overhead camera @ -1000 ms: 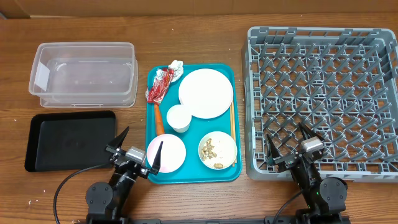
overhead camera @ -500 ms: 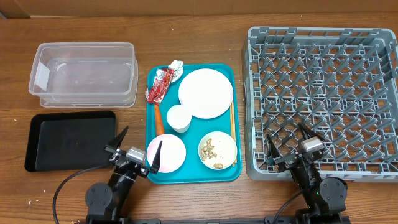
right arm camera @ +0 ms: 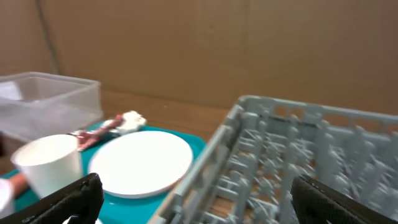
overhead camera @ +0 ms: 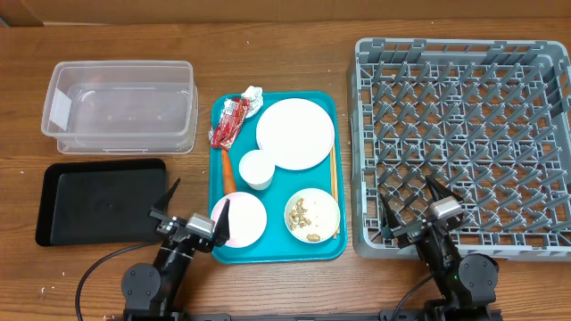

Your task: Sort waste into correct bins and load items into the dishwasher

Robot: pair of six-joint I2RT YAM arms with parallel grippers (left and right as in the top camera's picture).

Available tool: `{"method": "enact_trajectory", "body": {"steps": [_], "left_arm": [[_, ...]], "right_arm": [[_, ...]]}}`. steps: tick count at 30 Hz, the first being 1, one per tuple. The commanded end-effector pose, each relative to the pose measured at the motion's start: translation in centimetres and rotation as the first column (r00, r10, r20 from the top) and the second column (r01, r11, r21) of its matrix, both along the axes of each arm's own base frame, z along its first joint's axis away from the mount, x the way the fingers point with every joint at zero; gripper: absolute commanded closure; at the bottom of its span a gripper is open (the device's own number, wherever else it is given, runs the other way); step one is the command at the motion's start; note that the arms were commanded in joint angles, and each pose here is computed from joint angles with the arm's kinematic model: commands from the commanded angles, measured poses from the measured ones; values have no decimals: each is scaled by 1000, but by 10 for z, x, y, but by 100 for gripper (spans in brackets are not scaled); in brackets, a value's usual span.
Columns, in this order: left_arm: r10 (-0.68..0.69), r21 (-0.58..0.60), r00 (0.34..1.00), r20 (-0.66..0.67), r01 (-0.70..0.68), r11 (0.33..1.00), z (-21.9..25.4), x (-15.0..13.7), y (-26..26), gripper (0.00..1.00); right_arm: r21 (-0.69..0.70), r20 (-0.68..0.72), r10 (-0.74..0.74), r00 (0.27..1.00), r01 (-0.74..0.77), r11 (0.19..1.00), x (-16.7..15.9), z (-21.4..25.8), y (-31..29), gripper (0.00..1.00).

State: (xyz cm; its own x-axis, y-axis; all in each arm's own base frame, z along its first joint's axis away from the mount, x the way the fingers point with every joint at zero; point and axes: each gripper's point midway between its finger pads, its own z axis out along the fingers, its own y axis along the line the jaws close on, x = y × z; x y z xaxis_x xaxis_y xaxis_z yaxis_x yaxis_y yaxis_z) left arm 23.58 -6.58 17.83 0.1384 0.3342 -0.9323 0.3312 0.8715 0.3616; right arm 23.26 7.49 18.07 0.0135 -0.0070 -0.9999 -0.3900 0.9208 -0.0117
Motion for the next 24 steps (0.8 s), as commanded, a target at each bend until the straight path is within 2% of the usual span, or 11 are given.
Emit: {"method": "enact_trajectory", "body": {"steps": [1, 3, 8, 16, 20, 24], "left_arm": [[-178, 26, 981, 76, 177, 984, 15, -15, -27, 0], [-238, -5, 961, 139, 242, 970, 33, -23, -36, 0], [-223, -253, 958, 179, 264, 931, 85, -33, -30, 0], [-226, -282, 950, 218, 282, 917, 178, -63, -28, 0], [-250, -334, 963, 98, 268, 904, 202, -63, -31, 0], [-262, -373, 958, -114, 203, 905, 204, -45, -34, 0]], "right_arm": [[-1, 41, 182, 983, -182, 983, -17, 12, 27, 0], [31, 54, 215, 975, -217, 976, -23, 27, 32, 0], [64, 100, 181, 978, -188, 980, -32, 76, 25, 0], [72, -72, 7, 997, -2, 997, -21, 137, -2, 0], [62, -180, 14, 984, -3, 998, 2, 161, 2, 0], [54, -360, 42, 932, -24, 998, 31, 166, 11, 0]]}}
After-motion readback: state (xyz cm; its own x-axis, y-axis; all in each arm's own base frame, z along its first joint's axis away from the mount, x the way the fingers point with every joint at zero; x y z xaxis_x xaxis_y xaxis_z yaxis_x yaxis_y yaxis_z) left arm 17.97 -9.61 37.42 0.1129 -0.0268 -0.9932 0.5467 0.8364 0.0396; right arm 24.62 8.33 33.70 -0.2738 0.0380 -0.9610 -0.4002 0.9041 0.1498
